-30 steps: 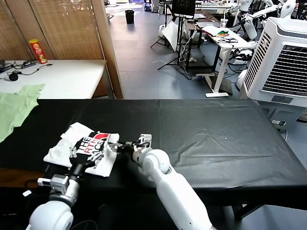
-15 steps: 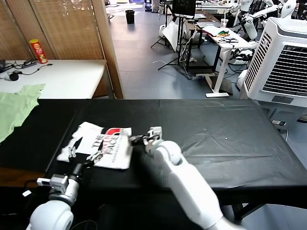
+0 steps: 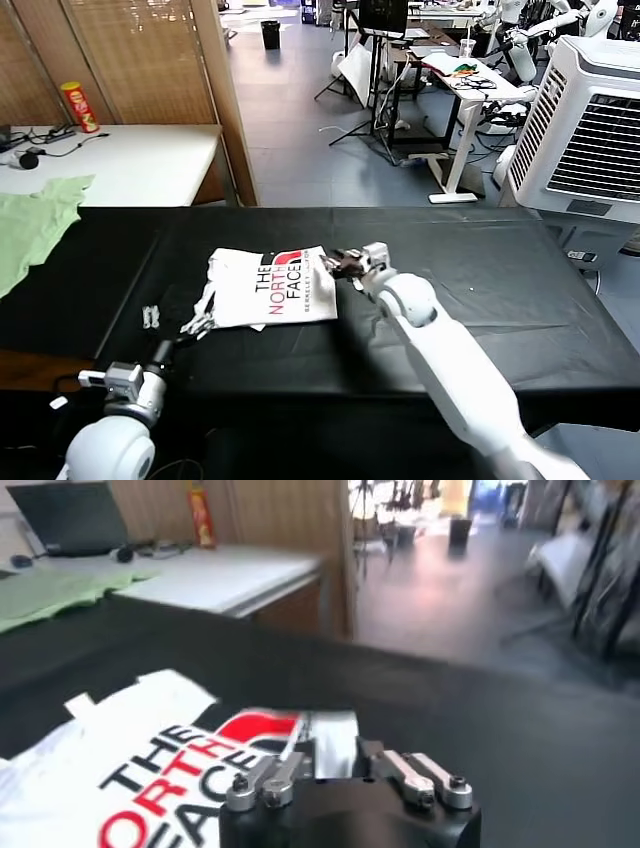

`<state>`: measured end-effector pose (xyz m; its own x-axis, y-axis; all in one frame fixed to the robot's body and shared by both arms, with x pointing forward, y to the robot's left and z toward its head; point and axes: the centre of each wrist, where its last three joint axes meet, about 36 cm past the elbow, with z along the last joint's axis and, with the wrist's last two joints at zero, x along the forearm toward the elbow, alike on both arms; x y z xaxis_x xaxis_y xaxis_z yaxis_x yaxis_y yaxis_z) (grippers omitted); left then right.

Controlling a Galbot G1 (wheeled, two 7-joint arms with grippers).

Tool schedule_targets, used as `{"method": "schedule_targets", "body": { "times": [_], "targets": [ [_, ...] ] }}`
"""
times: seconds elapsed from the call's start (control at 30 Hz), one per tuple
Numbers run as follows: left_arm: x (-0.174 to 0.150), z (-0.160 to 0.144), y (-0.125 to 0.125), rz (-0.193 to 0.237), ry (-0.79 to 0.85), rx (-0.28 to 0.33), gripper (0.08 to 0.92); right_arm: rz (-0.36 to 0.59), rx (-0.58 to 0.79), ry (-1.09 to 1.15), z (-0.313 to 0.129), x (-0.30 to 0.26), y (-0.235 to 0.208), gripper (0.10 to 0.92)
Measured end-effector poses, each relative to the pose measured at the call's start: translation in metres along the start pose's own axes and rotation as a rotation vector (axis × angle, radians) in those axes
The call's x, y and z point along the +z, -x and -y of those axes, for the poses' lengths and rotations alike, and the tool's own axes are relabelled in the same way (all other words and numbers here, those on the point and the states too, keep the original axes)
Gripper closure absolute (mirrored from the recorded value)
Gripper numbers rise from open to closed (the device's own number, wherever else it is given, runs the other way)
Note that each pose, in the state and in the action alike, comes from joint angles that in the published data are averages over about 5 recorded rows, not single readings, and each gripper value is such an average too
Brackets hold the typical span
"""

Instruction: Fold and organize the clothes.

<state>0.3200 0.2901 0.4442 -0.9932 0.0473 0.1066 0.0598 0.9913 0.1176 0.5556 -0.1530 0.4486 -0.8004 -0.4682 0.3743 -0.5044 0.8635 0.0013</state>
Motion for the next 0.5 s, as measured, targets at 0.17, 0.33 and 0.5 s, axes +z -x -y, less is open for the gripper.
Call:
{"method": "schedule_targets", "body": {
  "times": [0.17,0.33,0.5],
  "targets": [
    [0.006,-0.001,0.003,0.005,-0.051,-0.008,0.201,0.076,0.102,-0.079,0.006,0.029,-0.045,0.292],
    [0.012,0.001,0.000,-0.015,-0.084,-0.020,0.201,0.180,0.182,-0.114,-0.005,0.065,-0.096,0.226],
    [0.009,0.008,-0.009,-0.043,-0.096,-0.042,0.201,0.235,0.229,-0.096,-0.030,0.097,-0.148,0.224]
  ]
}}
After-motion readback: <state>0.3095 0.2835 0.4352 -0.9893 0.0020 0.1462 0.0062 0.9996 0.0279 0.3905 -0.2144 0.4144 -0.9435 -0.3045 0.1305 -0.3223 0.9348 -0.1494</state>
